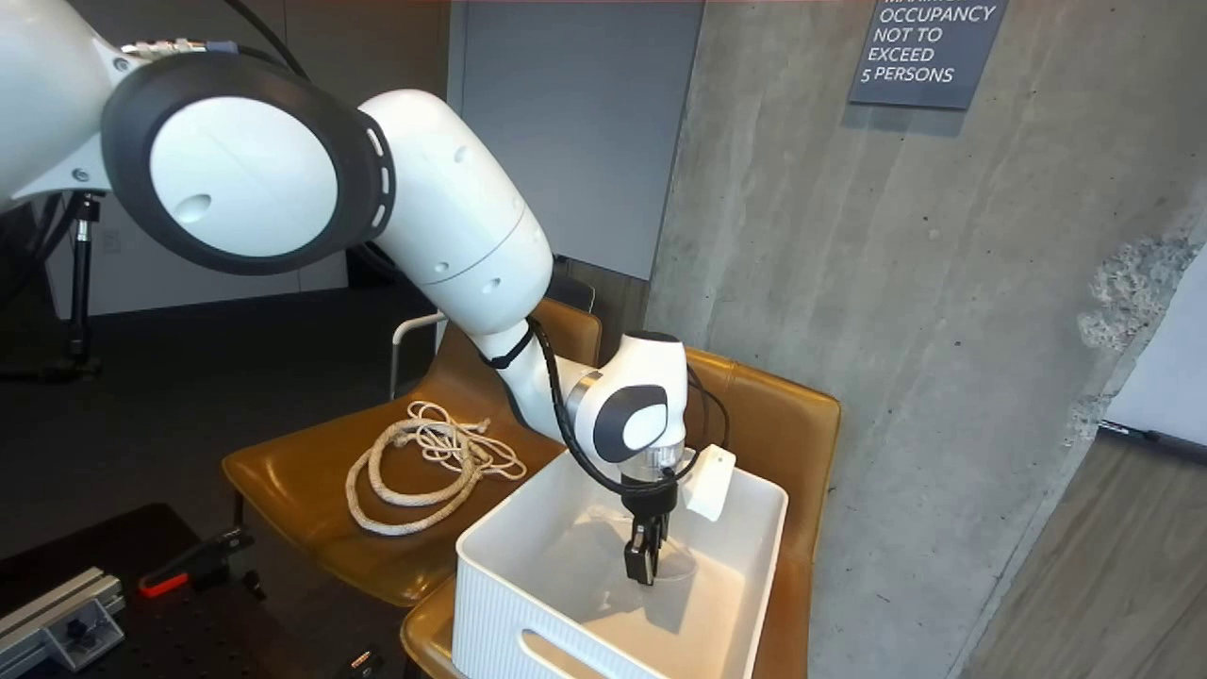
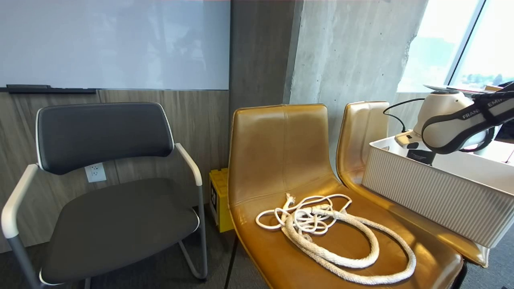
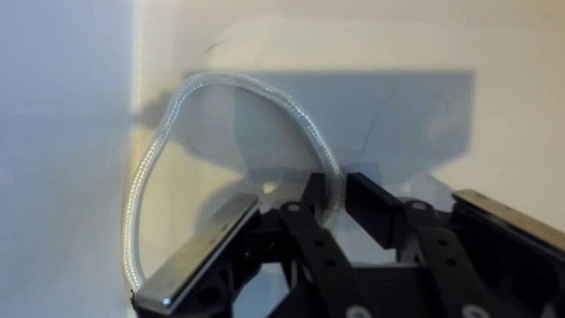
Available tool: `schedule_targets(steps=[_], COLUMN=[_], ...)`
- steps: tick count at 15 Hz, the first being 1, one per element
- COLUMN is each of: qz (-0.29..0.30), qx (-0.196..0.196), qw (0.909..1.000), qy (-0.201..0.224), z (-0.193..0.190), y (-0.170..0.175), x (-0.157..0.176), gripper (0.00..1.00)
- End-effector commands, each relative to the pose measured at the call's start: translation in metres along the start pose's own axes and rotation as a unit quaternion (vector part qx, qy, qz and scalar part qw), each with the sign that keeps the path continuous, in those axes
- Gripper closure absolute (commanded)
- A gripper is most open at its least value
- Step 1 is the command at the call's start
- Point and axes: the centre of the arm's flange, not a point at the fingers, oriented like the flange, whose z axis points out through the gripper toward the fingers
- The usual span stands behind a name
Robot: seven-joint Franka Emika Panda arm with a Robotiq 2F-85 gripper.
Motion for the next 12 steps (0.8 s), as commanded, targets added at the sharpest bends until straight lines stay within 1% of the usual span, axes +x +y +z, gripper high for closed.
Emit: schedule_targets(steps=[1, 2, 3, 5, 9, 12], qz=[-0.001, 0.004, 0.012, 0.027, 0.062, 0.079], qx=[-0.004, -0.005, 0.0, 0.003, -0.01, -0.026], qw=[0.9999, 0.9999, 0.9998, 0.9994, 0.9977, 0.9958], qy=[-0.009, -0.01, -0.014, -0.018, -0.025, -0.037], z=[0.014, 0.012, 0.009, -0.004, -0.055, -0.098], y=[0.008, 0.011, 0.013, 0.016, 0.025, 0.026], x=[-0.003, -0.003, -0.004, -0.006, -0.009, -0.004], gripper=[1.0, 1.0, 0.97, 0.97, 0.97, 0.97])
